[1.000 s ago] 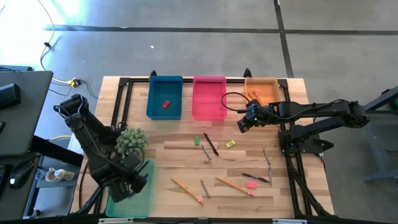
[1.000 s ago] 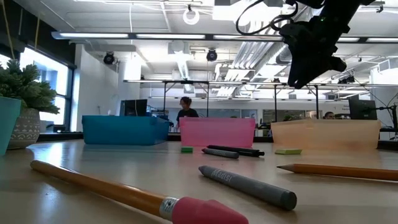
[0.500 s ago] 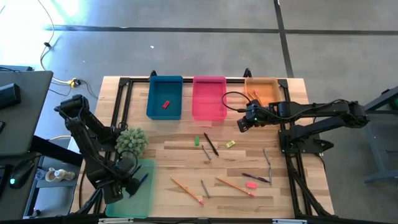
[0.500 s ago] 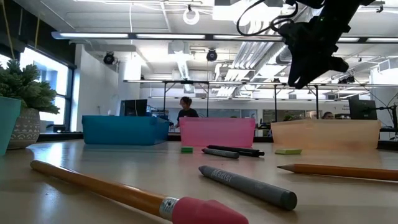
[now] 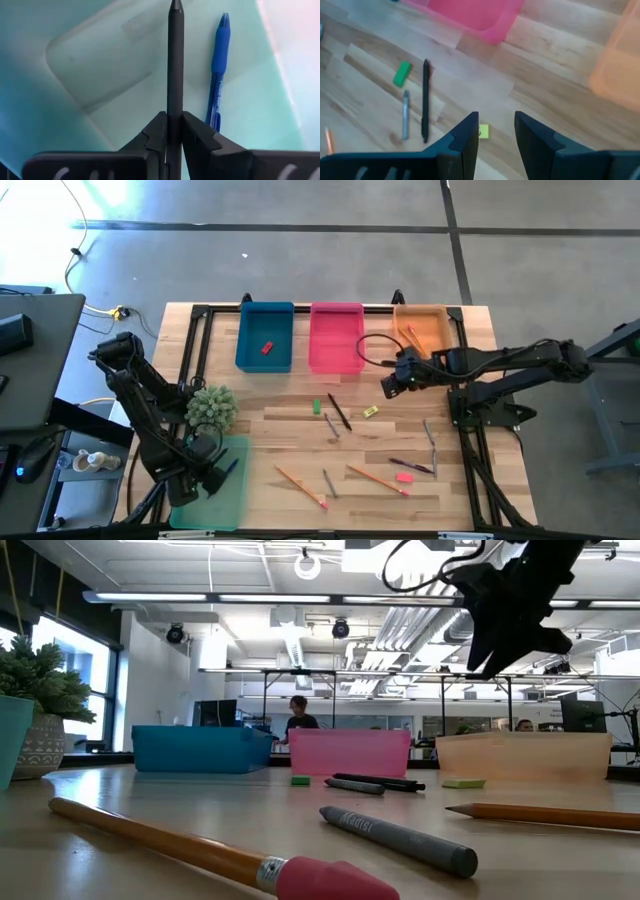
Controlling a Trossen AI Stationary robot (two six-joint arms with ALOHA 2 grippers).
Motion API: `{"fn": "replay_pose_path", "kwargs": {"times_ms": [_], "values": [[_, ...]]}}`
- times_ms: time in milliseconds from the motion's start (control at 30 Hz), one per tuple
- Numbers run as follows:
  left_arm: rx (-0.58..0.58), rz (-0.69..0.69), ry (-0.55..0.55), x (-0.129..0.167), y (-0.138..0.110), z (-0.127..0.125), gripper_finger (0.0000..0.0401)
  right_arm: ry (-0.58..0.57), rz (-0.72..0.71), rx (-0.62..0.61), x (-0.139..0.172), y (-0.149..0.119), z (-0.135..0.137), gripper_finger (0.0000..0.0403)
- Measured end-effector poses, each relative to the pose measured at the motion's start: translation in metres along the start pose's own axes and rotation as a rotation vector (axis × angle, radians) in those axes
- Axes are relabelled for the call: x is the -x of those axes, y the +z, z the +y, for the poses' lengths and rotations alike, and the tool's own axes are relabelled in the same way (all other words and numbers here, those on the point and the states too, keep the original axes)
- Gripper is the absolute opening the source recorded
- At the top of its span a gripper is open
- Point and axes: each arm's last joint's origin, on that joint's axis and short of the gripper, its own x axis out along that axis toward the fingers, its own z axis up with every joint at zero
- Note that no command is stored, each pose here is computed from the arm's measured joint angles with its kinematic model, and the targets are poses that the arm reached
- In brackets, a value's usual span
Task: Sort crayons/erasers/pens/pencils in bins
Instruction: Put the left black pen into the transparent blue bin, then put the light green eraser into the transparent blue bin
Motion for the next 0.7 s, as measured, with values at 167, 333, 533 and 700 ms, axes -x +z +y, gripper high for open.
{"fn": "replay_pose_path", "kwargs": {"times_ms": [167,333,533,700], "values": [[-0.004,0.0,0.001,0.0,0.0,0.0,0.0091,0.024,0.018,0.008,0.003,-0.009,0.005,0.0118],[-0.004,0.006,-0.001,0.001,0.0,0.0,0.0142,0.077,-0.001,0.019,0.005,-0.014,0.013,0.0118],[-0.026,0.028,-0.057,0.015,0.005,0.003,0.018,0.138,-0.063,0.057,0.008,-0.016,0.022,0.0118],[-0.022,-0.007,-0.151,0.031,0.013,0.007,0.0185,0.167,-0.089,0.105,0.009,-0.015,0.026,0.0118]]}}
